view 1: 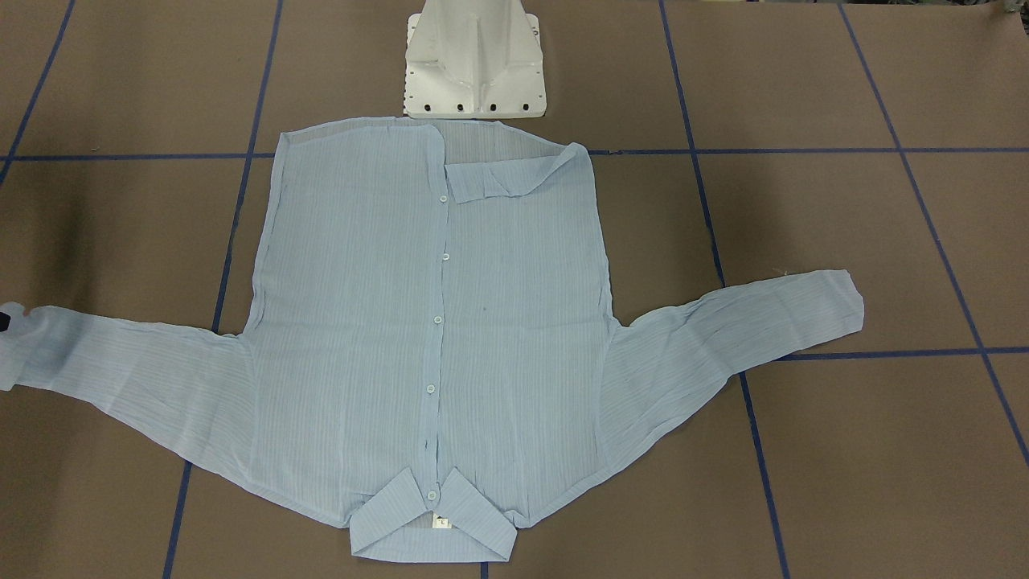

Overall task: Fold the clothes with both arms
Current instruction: 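Fold the held sleeve across the shirt toward the collar with right gripper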

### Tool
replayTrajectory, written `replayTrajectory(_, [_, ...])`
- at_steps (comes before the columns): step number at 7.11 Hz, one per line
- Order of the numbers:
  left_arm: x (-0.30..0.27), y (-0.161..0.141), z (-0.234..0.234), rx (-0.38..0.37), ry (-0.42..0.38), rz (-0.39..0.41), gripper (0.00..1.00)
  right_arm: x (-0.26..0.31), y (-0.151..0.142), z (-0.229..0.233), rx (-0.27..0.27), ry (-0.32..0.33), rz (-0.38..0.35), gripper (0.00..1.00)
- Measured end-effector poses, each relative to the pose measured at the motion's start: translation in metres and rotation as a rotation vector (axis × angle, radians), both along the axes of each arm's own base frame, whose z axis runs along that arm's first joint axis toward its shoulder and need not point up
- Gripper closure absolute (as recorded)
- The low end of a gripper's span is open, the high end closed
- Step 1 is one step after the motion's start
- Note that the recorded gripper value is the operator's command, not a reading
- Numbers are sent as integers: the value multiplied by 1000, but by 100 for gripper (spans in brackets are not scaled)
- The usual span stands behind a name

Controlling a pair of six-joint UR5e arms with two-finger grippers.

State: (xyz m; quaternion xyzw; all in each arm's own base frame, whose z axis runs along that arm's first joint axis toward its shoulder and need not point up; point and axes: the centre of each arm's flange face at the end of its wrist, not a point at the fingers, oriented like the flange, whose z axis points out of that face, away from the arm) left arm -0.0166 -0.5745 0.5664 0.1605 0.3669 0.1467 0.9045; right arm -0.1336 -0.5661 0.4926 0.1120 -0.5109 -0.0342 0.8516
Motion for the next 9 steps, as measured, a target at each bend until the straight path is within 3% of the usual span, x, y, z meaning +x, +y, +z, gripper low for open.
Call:
replayTrajectory(2, [0, 0, 0, -1, 0, -1, 0, -87, -25, -140, -50, -125, 21, 100])
replayTrajectory(4, [0, 1, 1, -4, -1, -1, 0, -170, -24, -244, 12, -176, 10, 100])
replayTrajectory(6, [0, 2, 4, -7, -3, -1, 0, -229, -25, -328, 44, -182, 22, 100])
replayTrajectory(9, [0, 1, 12, -22, -4, -2, 0, -345, -23, -359, 51, -98, 41, 100])
